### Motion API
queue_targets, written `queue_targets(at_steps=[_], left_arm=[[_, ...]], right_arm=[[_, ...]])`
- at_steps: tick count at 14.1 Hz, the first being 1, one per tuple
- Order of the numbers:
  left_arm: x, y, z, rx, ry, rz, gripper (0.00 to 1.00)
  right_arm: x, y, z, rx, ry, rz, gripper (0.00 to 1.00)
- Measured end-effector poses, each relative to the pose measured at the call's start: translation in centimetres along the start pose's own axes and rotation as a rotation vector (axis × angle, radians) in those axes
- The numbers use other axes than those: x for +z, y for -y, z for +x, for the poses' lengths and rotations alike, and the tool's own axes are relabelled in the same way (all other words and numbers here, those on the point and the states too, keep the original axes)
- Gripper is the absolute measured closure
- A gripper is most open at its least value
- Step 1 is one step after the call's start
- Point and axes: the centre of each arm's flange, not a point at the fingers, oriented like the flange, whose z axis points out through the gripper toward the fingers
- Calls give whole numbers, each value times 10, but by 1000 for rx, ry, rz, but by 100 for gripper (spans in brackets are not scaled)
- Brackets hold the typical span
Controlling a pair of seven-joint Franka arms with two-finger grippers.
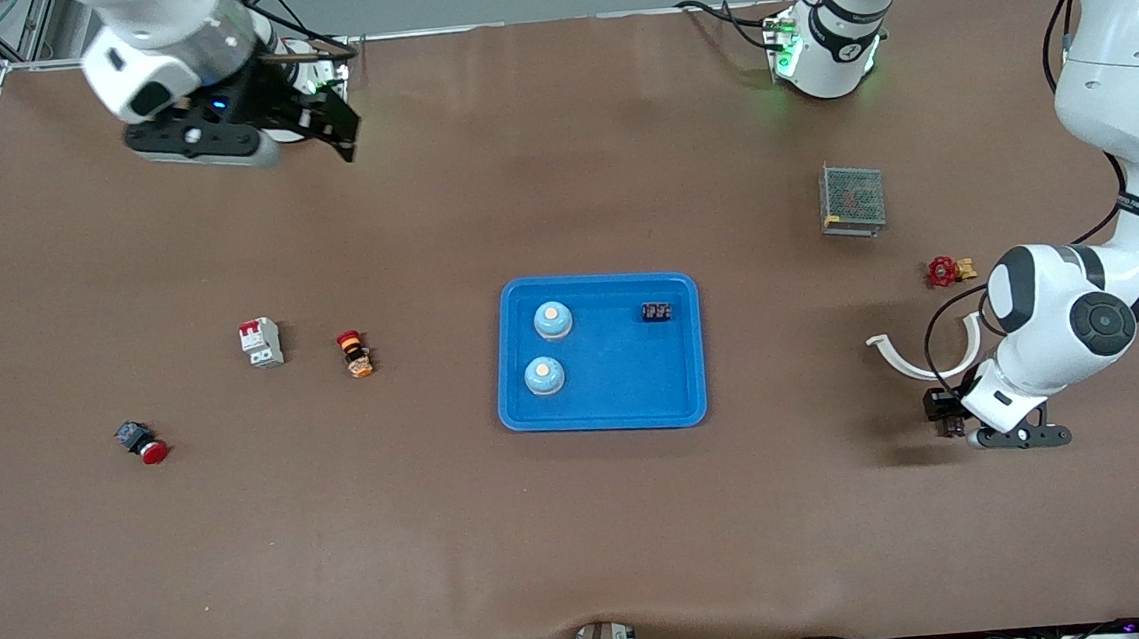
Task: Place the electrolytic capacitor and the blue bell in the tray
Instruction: 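Grasp another capacitor with the left gripper while the right gripper withdraws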
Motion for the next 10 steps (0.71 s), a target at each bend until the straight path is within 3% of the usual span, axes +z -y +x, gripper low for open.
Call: queue_targets(at_steps=[1, 5, 10], left_arm=[[0, 0, 0, -1, 0, 0, 66], [0, 2, 0, -22, 5, -6, 67], [-8, 15, -3, -236, 56, -47, 67]], right_arm=[[-6, -17, 5, -16, 0, 0, 0], [-18, -88, 35, -79, -18, -25, 0], [-23, -171, 66, -105, -28, -34, 0]])
